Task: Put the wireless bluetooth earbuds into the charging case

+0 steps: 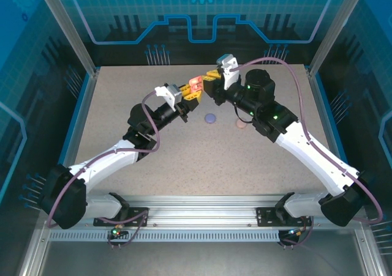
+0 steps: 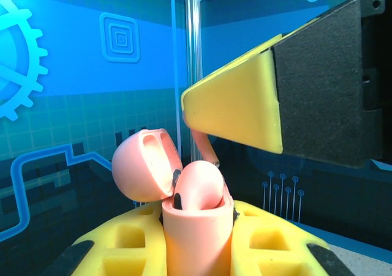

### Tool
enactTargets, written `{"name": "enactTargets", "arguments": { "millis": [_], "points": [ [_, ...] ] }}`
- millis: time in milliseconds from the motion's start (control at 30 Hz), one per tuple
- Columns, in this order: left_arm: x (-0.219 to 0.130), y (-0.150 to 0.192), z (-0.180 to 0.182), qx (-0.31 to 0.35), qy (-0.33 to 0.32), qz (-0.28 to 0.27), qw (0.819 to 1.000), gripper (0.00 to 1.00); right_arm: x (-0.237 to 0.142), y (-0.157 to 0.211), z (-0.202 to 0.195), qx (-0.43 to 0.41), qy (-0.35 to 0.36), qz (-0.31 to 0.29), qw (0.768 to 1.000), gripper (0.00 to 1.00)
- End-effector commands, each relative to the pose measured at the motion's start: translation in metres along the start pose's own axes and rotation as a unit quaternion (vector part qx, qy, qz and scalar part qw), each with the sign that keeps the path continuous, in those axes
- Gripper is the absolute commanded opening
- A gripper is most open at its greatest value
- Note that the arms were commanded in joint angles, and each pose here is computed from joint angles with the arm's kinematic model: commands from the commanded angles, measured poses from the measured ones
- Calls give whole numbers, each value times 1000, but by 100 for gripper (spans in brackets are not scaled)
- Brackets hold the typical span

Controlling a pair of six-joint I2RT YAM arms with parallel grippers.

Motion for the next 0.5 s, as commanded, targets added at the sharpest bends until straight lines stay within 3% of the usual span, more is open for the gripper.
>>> {"name": "enactTargets", "arguments": {
  "millis": [0, 467],
  "points": [
    [2, -21, -6, 12, 19, -34, 999, 0, 1, 0, 2, -11, 3, -8, 1000, 23],
    [0, -26, -7, 15, 19, -42, 999, 0, 8, 8, 0, -18, 9, 8, 1000, 22]
  ]
}}
Point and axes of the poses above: each hand's point on the last joint's axis, 136 mm out from that joint toward the fingers, its own x axis out along the fingers, its own z axis along the line the jaws close on, y = z × x, the point moved 9 cm from there along -x, back along the fingers
